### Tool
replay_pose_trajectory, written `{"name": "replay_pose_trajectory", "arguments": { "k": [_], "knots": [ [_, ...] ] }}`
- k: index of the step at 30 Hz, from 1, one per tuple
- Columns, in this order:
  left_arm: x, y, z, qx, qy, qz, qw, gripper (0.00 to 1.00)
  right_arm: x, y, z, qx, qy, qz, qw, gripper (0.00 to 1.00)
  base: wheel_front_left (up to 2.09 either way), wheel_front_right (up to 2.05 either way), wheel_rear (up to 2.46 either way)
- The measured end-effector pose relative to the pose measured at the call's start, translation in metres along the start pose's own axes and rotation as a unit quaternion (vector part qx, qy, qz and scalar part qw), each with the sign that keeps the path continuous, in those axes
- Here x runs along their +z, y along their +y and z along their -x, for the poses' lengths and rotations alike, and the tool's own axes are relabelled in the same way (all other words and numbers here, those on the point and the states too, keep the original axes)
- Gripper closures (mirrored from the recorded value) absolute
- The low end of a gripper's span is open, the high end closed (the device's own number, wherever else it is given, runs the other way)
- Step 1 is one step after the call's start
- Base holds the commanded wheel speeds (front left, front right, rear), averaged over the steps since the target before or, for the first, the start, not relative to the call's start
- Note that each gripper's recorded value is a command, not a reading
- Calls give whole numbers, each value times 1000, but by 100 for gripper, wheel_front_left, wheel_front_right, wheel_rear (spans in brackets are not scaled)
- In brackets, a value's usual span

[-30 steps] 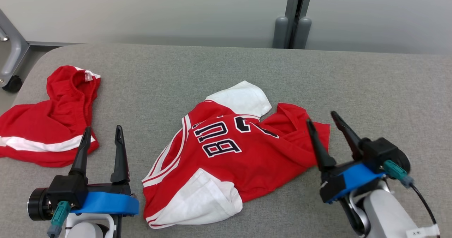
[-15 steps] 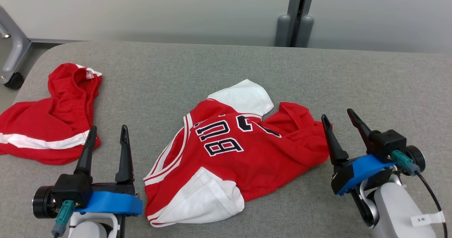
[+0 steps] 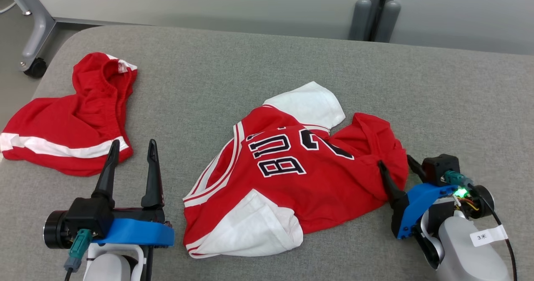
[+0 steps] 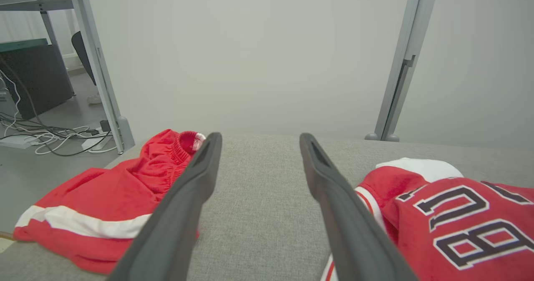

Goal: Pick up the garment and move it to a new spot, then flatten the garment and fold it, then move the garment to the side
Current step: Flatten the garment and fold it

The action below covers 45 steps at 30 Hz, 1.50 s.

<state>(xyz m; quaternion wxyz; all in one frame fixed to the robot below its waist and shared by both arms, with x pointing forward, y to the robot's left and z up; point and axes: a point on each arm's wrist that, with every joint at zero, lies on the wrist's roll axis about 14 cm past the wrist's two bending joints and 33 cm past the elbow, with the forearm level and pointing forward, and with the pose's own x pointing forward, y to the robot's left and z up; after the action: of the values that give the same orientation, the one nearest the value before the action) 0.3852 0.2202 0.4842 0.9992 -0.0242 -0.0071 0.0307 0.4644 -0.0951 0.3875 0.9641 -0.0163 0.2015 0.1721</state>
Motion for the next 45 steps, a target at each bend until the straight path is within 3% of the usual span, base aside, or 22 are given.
{"name": "replay_pose_trajectory", "arguments": {
  "k": [2,12,18,24,25,26,27,35,40,45],
  "knots": [
    [0,1,-1,3,0,0,1000,0,-6,5,-2,7,8,-5,1000,100,0,0,0],
    [2,-7,-5,-6,-6,5,1000,0,22,-11,15,-15,-69,-42,997,100,0,0,0],
    [6,-17,-10,-21,-12,6,1000,0,1,-34,56,-54,-69,-71,994,100,0,0,0],
    [6,-22,-14,-29,-13,7,999,0,-27,-44,96,-88,-24,-105,990,100,0,0,0],
    [5,-22,-14,-29,-13,8,999,0,-31,-42,102,-90,-15,-110,990,93,0,0,0],
    [5,-24,-14,-30,-12,8,999,0,-30,-43,106,-94,-17,-115,989,63,0,0,0],
    [5,-25,-14,-32,-12,8,999,0,-28,-44,110,-99,-19,-115,988,0,0,0,0],
    [8,-30,-13,-39,-16,9,999,0,20,-56,119,-113,-76,-73,988,0,0,0,0],
    [9,-28,-11,-38,-17,7,999,0,73,-58,104,-95,-124,-19,988,0,0,0,0],
    [9,-25,-8,-34,-16,6,999,0,92,-54,82,-74,-113,10,991,0,0,0,0]
  ]
}}
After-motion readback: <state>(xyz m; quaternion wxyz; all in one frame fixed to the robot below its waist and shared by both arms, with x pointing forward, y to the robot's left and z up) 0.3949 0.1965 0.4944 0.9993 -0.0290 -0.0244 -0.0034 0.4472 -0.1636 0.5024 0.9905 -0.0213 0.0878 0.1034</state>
